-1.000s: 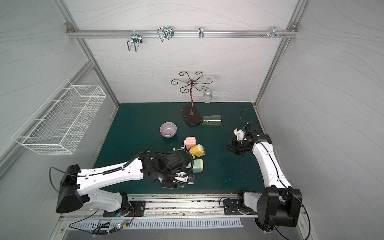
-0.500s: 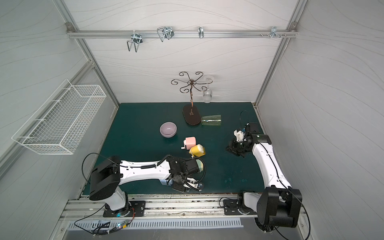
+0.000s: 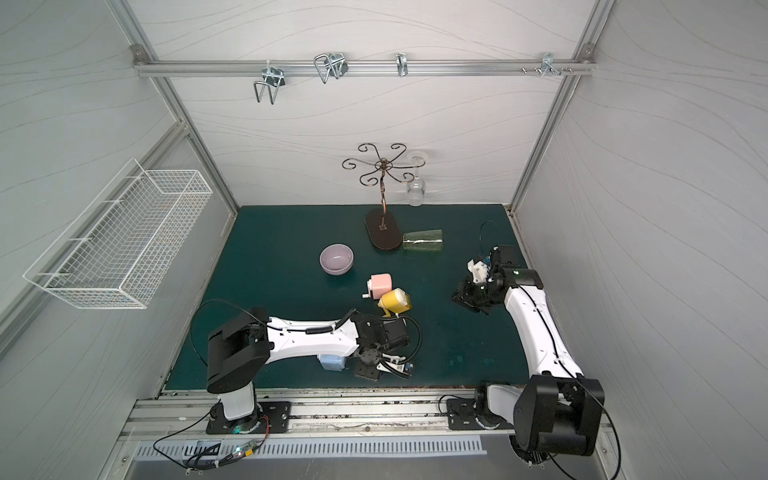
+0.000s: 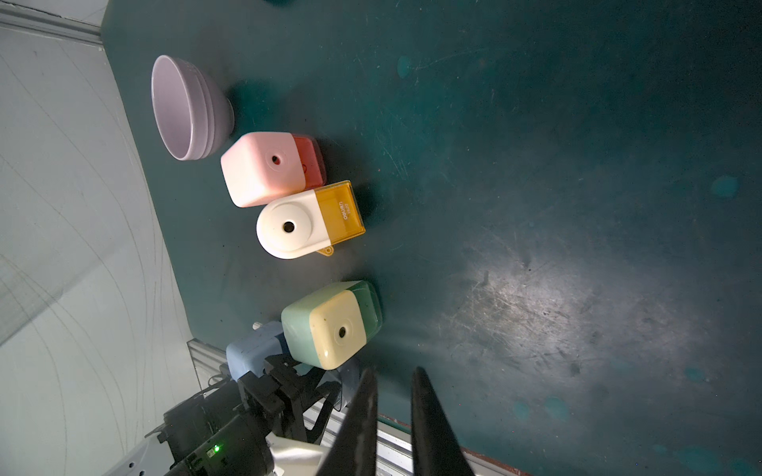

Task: Put the tray back into the pencil sharpener
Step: Place the container at the center of the board, then pick up the pencil sharpener from the center of the board, then pick up the container from the center of the board, then close the container of the pencil sharpener.

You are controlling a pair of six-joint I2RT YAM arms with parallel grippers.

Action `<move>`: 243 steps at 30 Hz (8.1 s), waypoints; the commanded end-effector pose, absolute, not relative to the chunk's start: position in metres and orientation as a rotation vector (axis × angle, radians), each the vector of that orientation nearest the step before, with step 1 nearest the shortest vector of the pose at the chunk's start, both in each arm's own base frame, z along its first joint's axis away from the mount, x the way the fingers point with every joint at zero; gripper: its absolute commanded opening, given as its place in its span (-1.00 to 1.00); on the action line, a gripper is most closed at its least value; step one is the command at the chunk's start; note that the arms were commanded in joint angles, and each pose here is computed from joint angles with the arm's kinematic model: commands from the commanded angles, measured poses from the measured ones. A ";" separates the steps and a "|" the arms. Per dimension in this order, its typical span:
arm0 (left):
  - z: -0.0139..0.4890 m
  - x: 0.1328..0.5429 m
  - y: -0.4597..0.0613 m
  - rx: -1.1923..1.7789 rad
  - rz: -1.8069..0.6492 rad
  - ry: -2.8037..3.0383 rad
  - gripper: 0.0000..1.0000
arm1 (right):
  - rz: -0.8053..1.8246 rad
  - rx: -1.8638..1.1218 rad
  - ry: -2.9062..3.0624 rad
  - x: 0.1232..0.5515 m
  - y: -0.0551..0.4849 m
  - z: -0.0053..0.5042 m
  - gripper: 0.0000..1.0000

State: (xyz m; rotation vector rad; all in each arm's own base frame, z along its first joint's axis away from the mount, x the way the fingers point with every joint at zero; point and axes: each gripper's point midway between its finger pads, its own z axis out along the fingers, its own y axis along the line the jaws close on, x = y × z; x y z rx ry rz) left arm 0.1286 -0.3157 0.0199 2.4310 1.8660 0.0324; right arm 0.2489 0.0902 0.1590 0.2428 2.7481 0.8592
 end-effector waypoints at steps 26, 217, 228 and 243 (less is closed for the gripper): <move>0.190 0.134 -0.221 1.686 -0.457 1.985 0.67 | 0.781 0.270 2.926 0.161 0.150 0.131 -0.47; 0.068 0.144 -0.277 2.178 -0.330 1.461 -0.31 | 0.688 0.343 2.996 0.093 0.245 0.069 -0.44; 0.058 0.140 -0.272 2.210 -0.321 1.477 -0.31 | 0.640 0.537 2.969 0.094 0.214 0.047 -0.59; 0.059 0.146 -0.275 2.179 -0.310 1.537 -0.33 | 0.832 0.489 2.894 0.124 0.260 0.039 -0.64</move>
